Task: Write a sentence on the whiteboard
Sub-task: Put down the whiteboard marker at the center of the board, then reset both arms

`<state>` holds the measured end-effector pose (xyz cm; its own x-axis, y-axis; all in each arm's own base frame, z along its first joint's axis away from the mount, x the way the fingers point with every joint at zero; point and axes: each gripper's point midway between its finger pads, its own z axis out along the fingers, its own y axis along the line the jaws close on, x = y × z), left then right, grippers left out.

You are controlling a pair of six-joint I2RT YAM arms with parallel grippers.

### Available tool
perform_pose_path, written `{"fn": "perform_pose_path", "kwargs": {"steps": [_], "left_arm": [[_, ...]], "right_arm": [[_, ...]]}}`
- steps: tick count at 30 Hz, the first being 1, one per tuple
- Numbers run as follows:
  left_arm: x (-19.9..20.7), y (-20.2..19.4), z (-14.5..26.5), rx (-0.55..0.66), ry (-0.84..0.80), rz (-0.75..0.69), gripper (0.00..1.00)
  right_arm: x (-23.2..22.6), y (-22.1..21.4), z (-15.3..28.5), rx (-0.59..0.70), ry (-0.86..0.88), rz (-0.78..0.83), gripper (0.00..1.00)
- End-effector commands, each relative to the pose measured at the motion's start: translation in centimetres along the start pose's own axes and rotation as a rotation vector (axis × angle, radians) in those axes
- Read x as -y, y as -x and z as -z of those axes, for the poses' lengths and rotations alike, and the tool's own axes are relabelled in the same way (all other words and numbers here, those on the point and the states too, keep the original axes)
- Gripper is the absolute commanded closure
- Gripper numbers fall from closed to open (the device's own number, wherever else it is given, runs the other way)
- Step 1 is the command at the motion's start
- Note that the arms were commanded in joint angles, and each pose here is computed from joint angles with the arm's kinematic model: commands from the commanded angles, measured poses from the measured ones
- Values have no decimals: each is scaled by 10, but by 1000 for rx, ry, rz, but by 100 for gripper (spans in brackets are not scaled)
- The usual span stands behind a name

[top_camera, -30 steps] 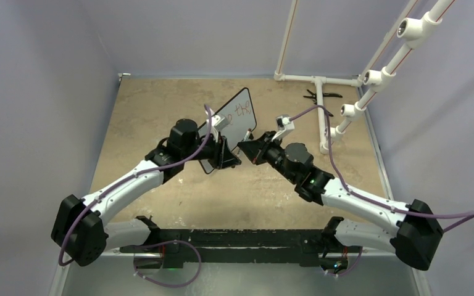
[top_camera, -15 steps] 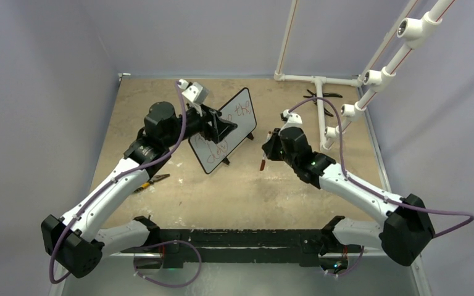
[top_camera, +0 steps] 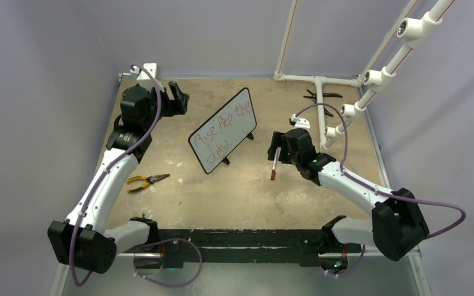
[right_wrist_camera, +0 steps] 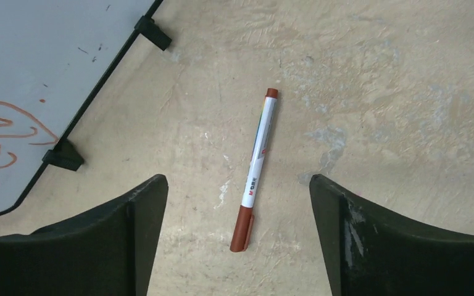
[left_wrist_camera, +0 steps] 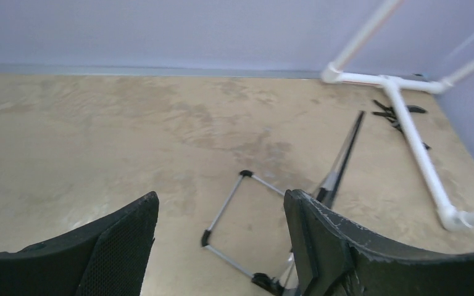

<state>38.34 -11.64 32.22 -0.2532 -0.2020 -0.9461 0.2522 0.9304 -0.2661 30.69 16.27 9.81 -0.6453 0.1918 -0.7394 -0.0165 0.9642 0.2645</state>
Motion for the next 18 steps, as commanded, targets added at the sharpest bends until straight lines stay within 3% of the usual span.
{"fn": "perform_pose_path", "kwargs": {"steps": [1, 4, 11, 18], "left_arm": [[-48, 8, 31, 96, 246, -34, 26], [-70, -4, 50, 126, 346, -73, 25], [-84, -28, 79, 111, 402, -127, 16], [-92, -24, 92, 137, 463, -95, 16]], "right_arm": [[-6, 47, 16, 159, 14, -14, 11], [-13, 81, 36, 299, 68, -15, 8], [-28, 151, 112, 688, 257, 35, 5], [-9, 161, 111, 736, 206, 73, 5]]}}
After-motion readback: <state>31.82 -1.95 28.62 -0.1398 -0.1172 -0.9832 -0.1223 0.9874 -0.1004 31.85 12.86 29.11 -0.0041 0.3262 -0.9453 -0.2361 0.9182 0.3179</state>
